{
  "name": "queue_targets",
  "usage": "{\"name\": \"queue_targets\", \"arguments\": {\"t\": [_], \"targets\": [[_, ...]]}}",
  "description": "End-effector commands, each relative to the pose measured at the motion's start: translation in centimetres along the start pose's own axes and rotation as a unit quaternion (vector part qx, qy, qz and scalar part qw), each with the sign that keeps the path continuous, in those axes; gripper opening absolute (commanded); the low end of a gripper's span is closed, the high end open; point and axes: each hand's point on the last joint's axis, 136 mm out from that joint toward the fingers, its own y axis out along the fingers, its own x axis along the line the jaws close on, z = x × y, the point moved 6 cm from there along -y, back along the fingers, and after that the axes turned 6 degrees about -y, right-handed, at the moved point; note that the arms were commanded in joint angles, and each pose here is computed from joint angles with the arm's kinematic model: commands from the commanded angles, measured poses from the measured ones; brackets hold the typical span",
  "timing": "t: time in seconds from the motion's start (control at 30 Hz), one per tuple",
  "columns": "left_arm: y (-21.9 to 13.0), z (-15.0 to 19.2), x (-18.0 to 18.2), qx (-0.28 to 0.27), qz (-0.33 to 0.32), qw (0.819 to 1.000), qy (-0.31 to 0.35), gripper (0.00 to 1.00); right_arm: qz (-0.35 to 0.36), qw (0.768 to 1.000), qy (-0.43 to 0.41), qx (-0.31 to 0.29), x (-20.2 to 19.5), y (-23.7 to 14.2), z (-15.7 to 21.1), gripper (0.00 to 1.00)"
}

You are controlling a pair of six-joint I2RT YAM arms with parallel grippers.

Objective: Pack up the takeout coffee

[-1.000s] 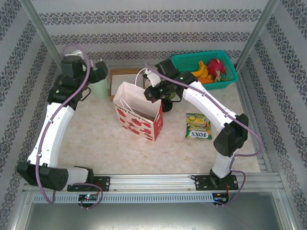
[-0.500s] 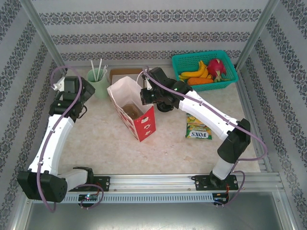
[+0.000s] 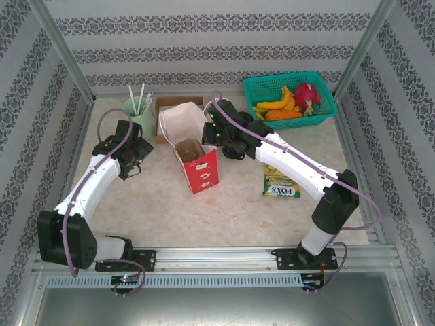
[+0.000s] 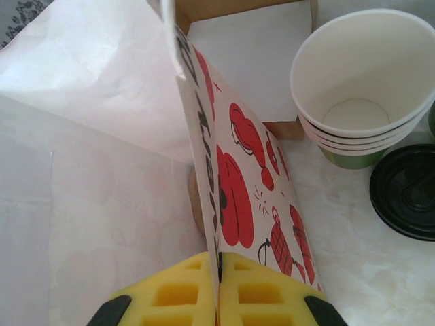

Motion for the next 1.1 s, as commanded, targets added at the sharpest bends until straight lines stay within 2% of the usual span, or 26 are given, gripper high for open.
{"name": "queue_targets", "arguments": {"t": [0.0, 0.43, 1.07], "targets": [[0.2, 0.8, -2.0, 0.027, 0.032, 0.999, 0.002, 1.0, -0.007, 1.0, 0.017, -0.018, 0.6, 0.1, -0.3, 0.0], [1.6, 2.1, -3.0, 0.054, 0.017, 0.998, 0.027, 1.0, 0.014, 0.999, 0.028, -0.013, 0.3, 0.7, -0.3, 0.02], [3.1, 3.1, -4.3, 0.081, 0.016, 0.996, 0.046, 1.0, 0.047, 0.999, 0.017, -0.021, -0.3, 0.1, -0.2, 0.11]]}}
